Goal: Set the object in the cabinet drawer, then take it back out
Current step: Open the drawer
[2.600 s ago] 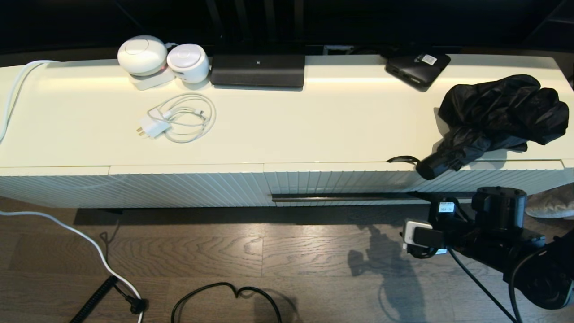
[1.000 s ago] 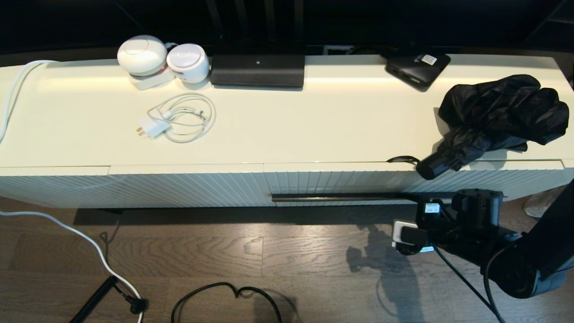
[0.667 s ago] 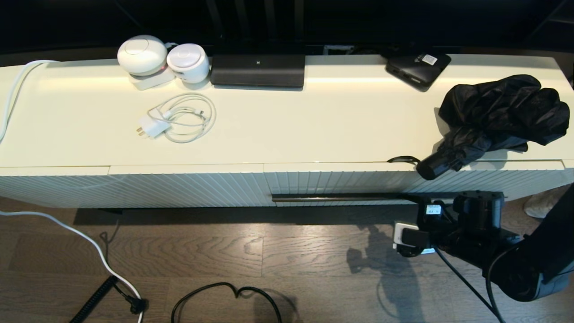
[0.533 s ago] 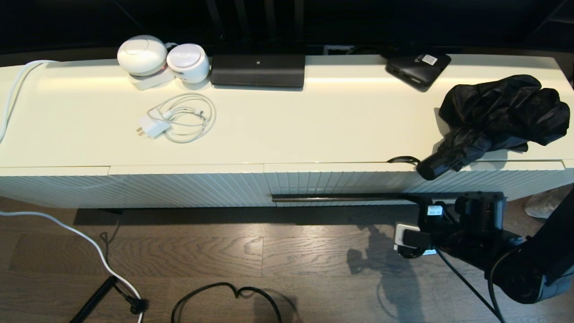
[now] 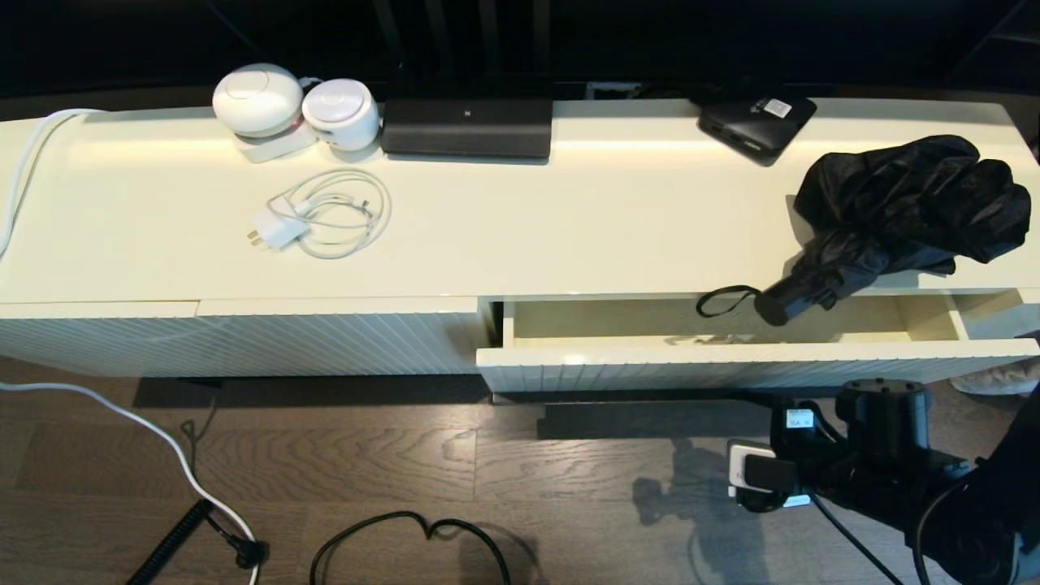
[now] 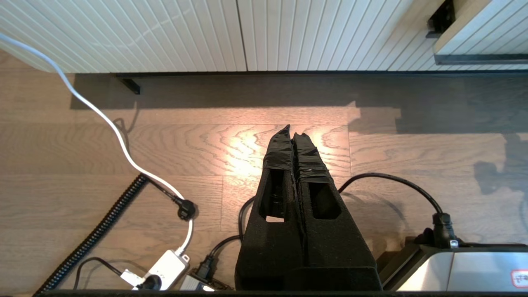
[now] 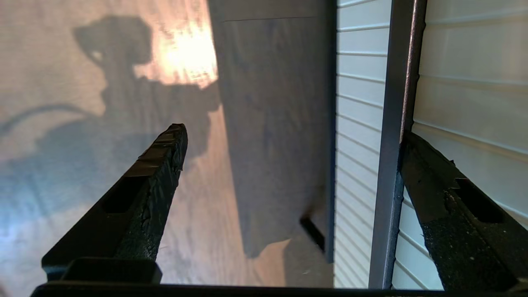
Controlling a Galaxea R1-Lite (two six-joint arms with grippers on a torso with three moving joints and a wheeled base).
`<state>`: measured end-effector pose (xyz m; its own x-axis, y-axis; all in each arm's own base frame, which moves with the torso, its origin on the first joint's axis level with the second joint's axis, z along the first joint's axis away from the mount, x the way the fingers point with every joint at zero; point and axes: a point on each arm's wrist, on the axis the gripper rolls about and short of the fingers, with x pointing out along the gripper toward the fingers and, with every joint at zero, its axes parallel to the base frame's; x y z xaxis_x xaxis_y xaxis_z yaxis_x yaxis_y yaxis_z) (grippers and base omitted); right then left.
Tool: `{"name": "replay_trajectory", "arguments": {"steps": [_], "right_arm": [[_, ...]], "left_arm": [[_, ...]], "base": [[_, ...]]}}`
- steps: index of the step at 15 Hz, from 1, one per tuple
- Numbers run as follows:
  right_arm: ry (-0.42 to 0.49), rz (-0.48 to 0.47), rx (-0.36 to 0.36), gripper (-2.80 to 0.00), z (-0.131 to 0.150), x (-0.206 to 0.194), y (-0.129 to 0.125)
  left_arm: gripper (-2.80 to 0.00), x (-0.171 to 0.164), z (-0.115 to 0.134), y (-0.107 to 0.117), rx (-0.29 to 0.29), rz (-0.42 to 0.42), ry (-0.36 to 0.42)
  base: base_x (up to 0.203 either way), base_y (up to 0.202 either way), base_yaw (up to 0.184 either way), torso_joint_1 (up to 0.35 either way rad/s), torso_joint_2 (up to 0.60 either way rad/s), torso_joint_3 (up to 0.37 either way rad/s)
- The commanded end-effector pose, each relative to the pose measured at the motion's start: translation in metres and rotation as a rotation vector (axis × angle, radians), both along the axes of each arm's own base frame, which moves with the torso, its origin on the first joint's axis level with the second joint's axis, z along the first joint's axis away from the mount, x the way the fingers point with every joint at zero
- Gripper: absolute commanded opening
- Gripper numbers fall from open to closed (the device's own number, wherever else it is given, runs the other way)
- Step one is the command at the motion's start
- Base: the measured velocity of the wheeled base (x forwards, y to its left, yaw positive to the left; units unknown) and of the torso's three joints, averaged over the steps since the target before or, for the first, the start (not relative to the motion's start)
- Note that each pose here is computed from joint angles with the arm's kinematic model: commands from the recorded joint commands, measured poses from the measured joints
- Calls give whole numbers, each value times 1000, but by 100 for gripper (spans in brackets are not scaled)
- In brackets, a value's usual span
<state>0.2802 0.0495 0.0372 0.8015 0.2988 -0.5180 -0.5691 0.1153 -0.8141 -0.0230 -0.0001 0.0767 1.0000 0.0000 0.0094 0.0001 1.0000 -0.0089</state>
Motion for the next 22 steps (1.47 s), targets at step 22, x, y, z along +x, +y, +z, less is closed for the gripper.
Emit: {"name": "replay_trajectory", "arguments": {"steps": [22], "right_arm": [[76, -9, 19, 0, -16, -42, -8]], "left_arm": [[-280, 0, 0, 0, 0, 0, -3]], "base": [[0, 0, 0, 0, 0, 0]]}}
